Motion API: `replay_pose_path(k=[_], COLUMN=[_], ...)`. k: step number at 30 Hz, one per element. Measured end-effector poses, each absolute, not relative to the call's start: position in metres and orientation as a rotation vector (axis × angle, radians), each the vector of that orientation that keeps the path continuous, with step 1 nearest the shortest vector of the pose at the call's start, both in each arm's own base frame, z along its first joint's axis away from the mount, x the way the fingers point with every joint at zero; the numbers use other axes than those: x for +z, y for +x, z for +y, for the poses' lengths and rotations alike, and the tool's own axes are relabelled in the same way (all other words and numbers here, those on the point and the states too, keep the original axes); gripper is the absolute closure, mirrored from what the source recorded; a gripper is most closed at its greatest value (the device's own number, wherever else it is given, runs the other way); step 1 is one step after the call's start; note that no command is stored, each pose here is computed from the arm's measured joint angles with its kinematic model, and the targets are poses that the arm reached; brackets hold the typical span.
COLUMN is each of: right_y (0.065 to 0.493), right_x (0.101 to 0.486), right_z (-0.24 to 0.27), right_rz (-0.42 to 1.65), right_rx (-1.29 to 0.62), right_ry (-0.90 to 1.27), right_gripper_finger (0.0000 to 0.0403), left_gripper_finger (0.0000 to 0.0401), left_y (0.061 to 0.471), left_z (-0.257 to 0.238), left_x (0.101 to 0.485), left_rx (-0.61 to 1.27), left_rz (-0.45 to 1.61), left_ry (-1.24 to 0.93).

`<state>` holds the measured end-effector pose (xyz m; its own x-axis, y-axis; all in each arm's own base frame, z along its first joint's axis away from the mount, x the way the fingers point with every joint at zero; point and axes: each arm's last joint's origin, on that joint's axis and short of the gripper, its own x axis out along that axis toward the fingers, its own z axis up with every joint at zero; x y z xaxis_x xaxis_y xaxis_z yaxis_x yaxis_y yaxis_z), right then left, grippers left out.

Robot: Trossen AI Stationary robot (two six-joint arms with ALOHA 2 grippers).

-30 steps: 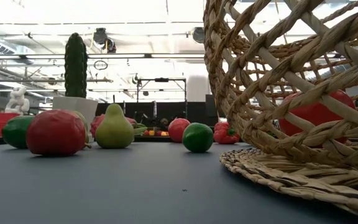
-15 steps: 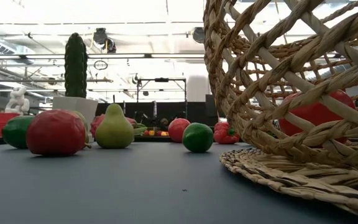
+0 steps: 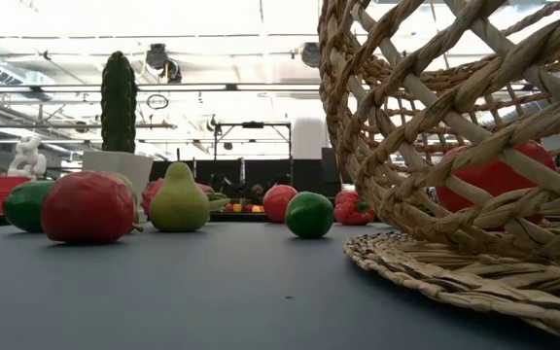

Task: Build produce basket
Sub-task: Put the red apple into the brown basket

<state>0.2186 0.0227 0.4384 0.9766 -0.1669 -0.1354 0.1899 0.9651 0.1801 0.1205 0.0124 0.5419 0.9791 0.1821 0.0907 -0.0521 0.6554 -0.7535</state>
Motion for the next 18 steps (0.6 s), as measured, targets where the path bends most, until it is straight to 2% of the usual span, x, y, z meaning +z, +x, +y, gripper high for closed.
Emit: replay_pose_path(k=[9,18], right_y=[0.2185,0.2185], right_x=[0.4385,0.4387], right_z=[0.0227,0.0227], right_rz=[0.12,0.118], right_rx=[-0.181,-0.18], right_ry=[0.191,0.184], right_gripper_finger=[0.0284,0.0284], left_gripper_finger=[0.0038,0.0038], left_y=[0.1206,0.1207], left_z=[0.0124,0.0124], left_x=[0.5414,0.5406], left_rx=[0.139,0.164], left_rz=[-0.156,-0.117], left_ry=[-0.8,-0.433])
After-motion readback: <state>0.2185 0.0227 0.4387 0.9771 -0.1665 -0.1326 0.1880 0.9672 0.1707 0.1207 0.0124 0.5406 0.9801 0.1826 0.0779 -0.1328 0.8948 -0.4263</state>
